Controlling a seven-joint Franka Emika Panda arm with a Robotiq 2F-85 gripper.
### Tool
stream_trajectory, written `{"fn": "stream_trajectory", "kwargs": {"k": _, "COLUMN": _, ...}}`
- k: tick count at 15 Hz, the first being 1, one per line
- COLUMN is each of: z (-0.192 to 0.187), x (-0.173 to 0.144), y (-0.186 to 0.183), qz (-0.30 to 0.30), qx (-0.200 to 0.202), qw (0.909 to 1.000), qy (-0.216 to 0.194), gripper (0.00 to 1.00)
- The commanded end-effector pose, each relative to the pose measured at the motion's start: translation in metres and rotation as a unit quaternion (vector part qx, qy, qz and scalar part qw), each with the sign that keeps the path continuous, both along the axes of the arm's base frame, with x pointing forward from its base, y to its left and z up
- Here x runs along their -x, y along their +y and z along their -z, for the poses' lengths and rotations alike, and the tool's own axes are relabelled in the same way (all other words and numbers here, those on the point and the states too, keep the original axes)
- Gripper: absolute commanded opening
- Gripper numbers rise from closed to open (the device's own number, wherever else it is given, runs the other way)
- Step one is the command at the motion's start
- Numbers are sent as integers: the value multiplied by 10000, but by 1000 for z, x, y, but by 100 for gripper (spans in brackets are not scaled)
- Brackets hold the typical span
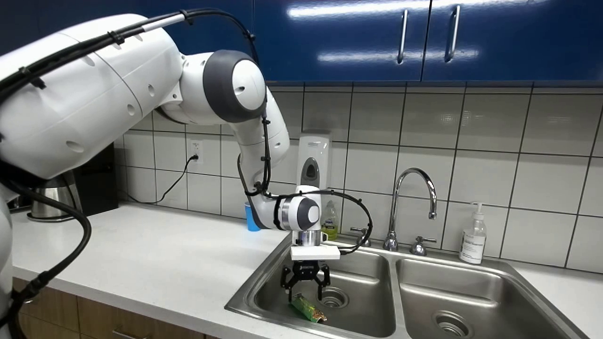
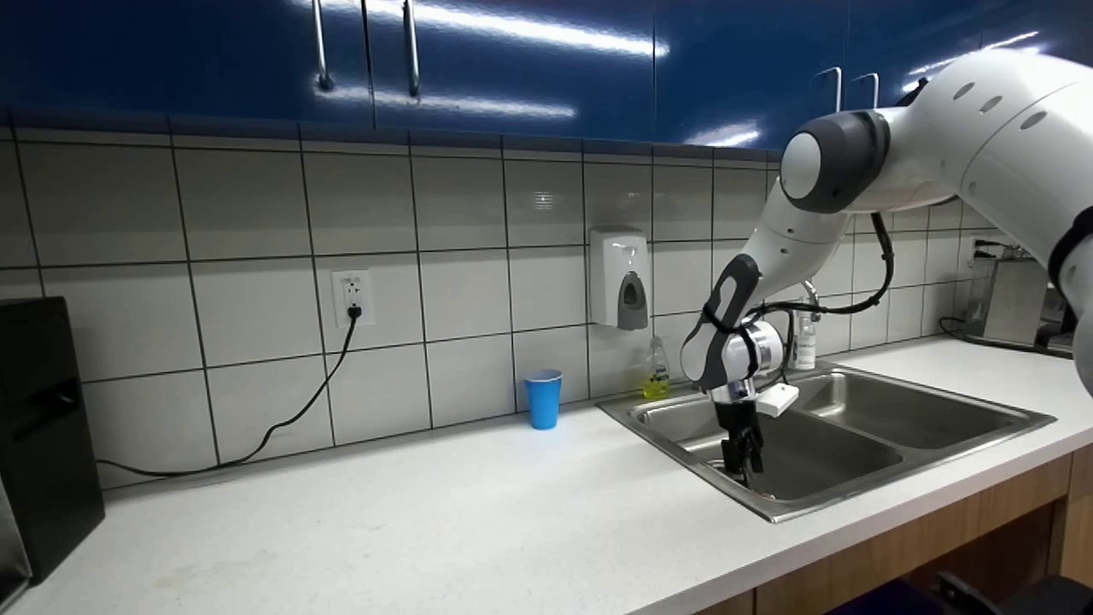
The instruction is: Remove the green packet out of the sink
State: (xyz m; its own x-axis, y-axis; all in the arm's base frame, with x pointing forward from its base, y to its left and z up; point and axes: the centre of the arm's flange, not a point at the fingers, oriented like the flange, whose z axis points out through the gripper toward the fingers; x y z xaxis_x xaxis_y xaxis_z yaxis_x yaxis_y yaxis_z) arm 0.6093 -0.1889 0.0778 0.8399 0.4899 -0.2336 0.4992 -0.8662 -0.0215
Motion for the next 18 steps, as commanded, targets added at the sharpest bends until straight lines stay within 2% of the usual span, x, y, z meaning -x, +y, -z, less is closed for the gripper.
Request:
{"fn": "stream_trajectory", "kwargs": {"k": 1, "z": 1, "x": -11, "y": -6, "qz": -656, "qx": -44, "qw": 9976, "qy": 217, "gripper": 100}}
{"fn": "stream_trajectory", "kwargs": {"k": 7, "z": 5, "x": -15, "y": -9, "qz": -1177, "qx": -70, "qw": 9925, "qy": 333, "gripper": 100}}
{"fn": "stream_trajectory", "kwargs": {"k": 9, "z": 7, "x": -7, "y": -3, "qz": -1000, "qx": -87, "qw": 9947, "qy": 236, "gripper": 100}}
{"fn": "stream_trajectory", "kwargs": {"k": 18, "z": 10, "x": -6, "y": -2, "qz": -1008, "qx": -94, "qw": 9945, "qy": 252, "gripper": 100}}
